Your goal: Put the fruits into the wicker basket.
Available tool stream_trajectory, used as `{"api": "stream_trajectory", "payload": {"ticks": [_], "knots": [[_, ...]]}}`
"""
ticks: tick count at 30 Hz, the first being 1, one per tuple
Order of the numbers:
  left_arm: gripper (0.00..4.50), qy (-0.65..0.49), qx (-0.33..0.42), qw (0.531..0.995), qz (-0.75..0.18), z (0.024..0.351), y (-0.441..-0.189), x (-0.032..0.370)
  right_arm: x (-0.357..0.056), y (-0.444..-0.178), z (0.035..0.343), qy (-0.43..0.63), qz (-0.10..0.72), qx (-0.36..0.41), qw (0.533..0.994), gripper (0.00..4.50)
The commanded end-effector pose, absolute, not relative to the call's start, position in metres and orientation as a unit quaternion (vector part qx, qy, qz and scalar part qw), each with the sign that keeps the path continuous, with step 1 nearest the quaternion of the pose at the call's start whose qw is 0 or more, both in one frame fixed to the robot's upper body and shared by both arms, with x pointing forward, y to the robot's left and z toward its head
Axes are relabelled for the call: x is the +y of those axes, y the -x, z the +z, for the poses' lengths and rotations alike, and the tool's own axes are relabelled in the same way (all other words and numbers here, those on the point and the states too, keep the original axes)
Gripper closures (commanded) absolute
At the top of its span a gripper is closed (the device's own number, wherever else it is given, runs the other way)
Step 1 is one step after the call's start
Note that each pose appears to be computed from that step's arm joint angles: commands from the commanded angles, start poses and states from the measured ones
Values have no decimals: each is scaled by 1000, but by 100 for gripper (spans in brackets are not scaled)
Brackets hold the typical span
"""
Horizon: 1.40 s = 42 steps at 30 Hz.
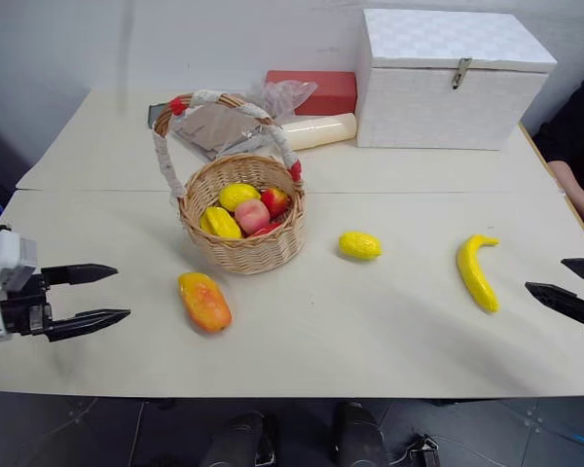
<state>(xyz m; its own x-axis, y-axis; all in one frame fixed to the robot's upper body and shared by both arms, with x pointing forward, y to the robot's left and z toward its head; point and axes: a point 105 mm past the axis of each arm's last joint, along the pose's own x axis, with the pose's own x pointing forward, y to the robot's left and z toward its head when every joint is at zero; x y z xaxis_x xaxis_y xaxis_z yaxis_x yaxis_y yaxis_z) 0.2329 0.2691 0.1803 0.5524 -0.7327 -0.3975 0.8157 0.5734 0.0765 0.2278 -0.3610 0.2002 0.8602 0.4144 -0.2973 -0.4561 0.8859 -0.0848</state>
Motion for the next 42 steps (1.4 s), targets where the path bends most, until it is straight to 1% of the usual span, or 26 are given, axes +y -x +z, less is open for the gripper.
{"api": "stream_trajectory", "payload": {"ticks": [1,10,16,18,21,23,25,27,28,31,35,38,41,42], "knots": [[0,-143,148,875,-438,186,-235,270,-362,-229,214,98,223,118,963,5],[0,-143,142,880,-429,187,-236,273,-361,-231,212,102,224,117,962,5],[0,-150,146,873,-441,183,-239,268,-361,-233,210,108,225,120,961,5],[0,-154,140,870,-447,185,-244,264,-356,-234,213,97,236,120,959,5],[0,-165,135,856,-471,187,-251,256,-337,-234,221,77,277,115,951,5],[0,-193,138,830,-504,186,-253,246,-314,-231,225,84,324,116,935,5],[0,-233,143,793,-544,185,-254,235,-286,-225,228,109,381,117,911,5],[0,-256,147,766,-571,183,-256,227,-267,-219,230,127,416,115,893,5],[0,-271,149,745,-590,182,-256,221,-256,-217,232,133,435,110,884,5],[0,-353,149,653,-653,172,-257,202,-215,-209,241,147,502,85,848,5],[0,-414,127,583,-687,164,-265,185,-185,-200,242,154,542,73,823,5],[0,-445,112,554,-695,158,-276,177,-169,-194,245,150,560,64,812,5],[0,-486,112,516,-697,149,-283,177,-160,-191,248,139,564,54,812,5],[0,-494,110,509,-696,146,-286,177,-159,-190,249,133,563,53,814,5]]}}
